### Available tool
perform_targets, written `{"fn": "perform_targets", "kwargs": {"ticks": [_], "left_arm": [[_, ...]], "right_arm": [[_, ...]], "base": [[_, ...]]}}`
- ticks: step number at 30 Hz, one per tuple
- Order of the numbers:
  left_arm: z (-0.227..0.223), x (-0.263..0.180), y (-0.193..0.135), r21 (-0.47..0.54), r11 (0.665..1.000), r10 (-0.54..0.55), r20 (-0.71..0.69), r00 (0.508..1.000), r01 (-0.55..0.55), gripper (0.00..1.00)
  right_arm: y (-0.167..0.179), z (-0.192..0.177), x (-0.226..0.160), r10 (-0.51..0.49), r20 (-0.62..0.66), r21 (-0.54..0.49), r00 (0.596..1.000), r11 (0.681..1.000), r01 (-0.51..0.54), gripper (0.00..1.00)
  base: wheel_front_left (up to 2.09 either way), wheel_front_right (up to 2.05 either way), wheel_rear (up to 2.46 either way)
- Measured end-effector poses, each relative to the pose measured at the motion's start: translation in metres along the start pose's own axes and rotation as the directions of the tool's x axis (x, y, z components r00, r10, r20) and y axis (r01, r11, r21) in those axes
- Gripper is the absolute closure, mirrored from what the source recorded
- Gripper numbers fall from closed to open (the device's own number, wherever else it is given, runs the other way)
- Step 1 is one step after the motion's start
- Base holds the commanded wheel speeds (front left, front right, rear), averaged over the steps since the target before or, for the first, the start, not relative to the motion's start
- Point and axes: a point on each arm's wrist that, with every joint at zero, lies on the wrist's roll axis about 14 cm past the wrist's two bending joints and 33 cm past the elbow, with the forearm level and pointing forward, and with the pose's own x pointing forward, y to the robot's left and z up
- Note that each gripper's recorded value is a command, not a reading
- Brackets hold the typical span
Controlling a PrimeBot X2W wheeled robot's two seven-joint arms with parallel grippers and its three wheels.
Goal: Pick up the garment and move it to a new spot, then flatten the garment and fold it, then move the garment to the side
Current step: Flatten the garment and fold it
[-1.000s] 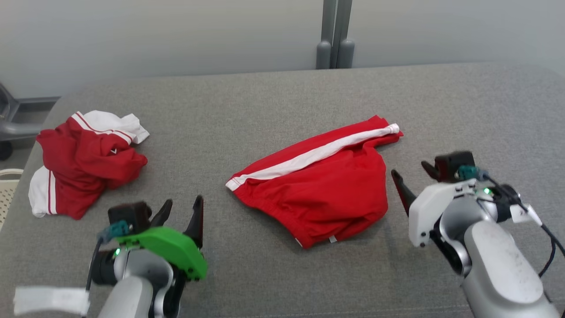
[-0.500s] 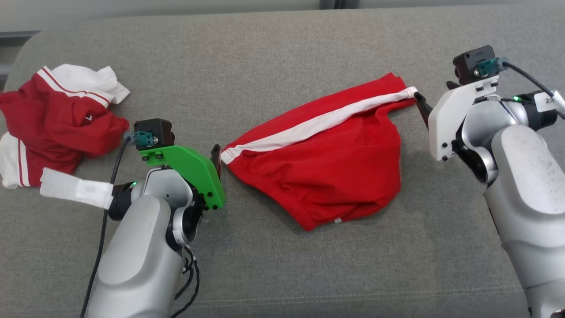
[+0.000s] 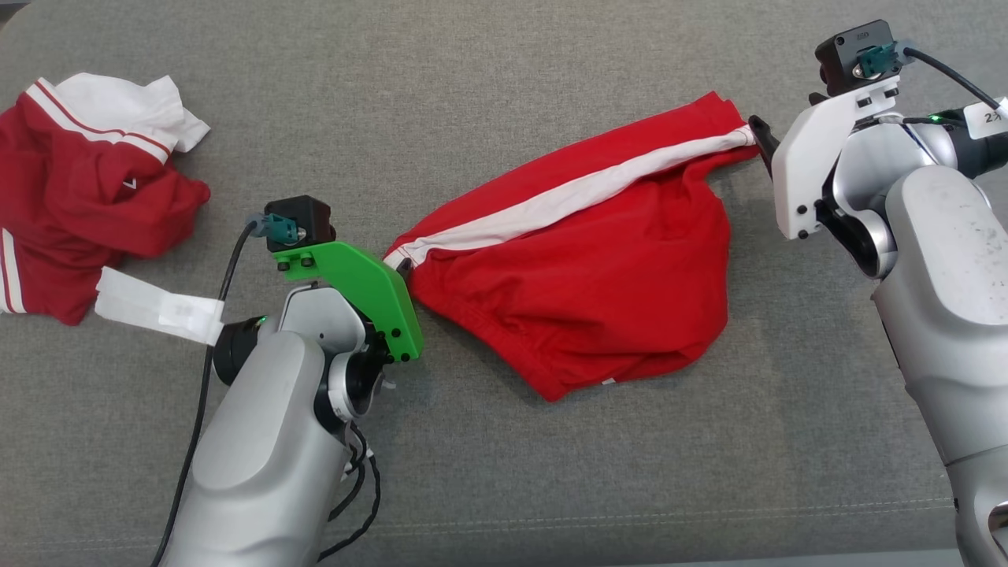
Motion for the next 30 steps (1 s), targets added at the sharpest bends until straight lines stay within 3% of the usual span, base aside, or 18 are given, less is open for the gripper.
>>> {"fn": "perform_targets", "kwargs": {"ticks": [3,8,10,11,15,21,24,25,28,29,30], "left_arm": [[0.0,0.001,-0.002,-0.003,1.0,-0.006,-0.004,1.0,0.006,0.24],[0.0,0.0,-0.009,-0.001,1.0,-0.021,-0.014,1.0,0.021,0.42],[-0.001,0.001,-0.01,-0.004,1.0,-0.021,-0.019,1.0,0.021,0.35],[-0.002,0.001,-0.01,-0.004,1.0,-0.021,-0.023,1.0,0.021,0.26],[-0.006,0.003,-0.011,-0.014,1.0,-0.021,-0.037,0.999,0.021,0.14],[-0.002,0.005,-0.015,-0.031,0.999,-0.037,-0.027,0.999,0.036,0.21],[0.0,0.007,-0.015,-0.029,0.999,-0.032,-0.022,0.999,0.032,0.37],[0.0,0.007,-0.015,-0.029,0.999,-0.031,-0.022,0.999,0.03,0.54],[-0.002,0.008,-0.014,-0.034,0.999,-0.029,-0.034,0.999,0.028,0.8],[-0.003,0.008,-0.014,-0.033,0.999,-0.028,-0.033,0.999,0.026,1.0],[-0.003,0.009,-0.014,-0.032,0.999,-0.026,-0.035,0.999,0.025,1.0]], "right_arm": [[0.003,-0.006,0.003,0.009,-0.015,0.012,1.0,1.0,-0.009,0.0],[0.003,-0.016,0.006,0.011,-0.038,0.021,0.999,1.0,-0.01,0.0],[0.004,-0.019,0.007,0.013,-0.046,0.027,0.999,1.0,-0.012,0.0],[0.005,-0.02,0.007,0.017,-0.05,0.033,0.999,0.999,-0.015,0.0],[0.006,-0.023,0.009,0.019,-0.061,0.029,0.998,0.999,-0.017,0.0],[0.01,-0.02,0.013,0.03,-0.052,0.03,0.998,0.999,-0.029,0.0],[0.01,-0.022,0.014,0.031,-0.06,0.03,0.998,0.999,-0.029,0.0],[0.01,-0.022,0.015,0.031,-0.062,0.031,0.998,0.999,-0.03,0.0],[0.01,-0.027,0.016,0.035,-0.077,0.048,0.996,0.998,-0.032,0.0],[0.01,-0.029,0.017,0.037,-0.083,0.051,0.996,0.998,-0.032,0.0],[0.011,-0.03,0.017,0.038,-0.089,0.054,0.995,0.998,-0.033,0.0]], "base": [[0.0,0.0,0.0],[0.0,0.0,0.0],[0.0,0.0,0.0],[0.0,0.0,0.0],[0.0,0.0,0.0],[0.0,0.0,0.0],[0.0,0.0,0.0],[0.0,0.0,0.0],[0.0,0.0,0.0],[0.0,0.0,0.0],[0.0,0.0,0.0]]}}
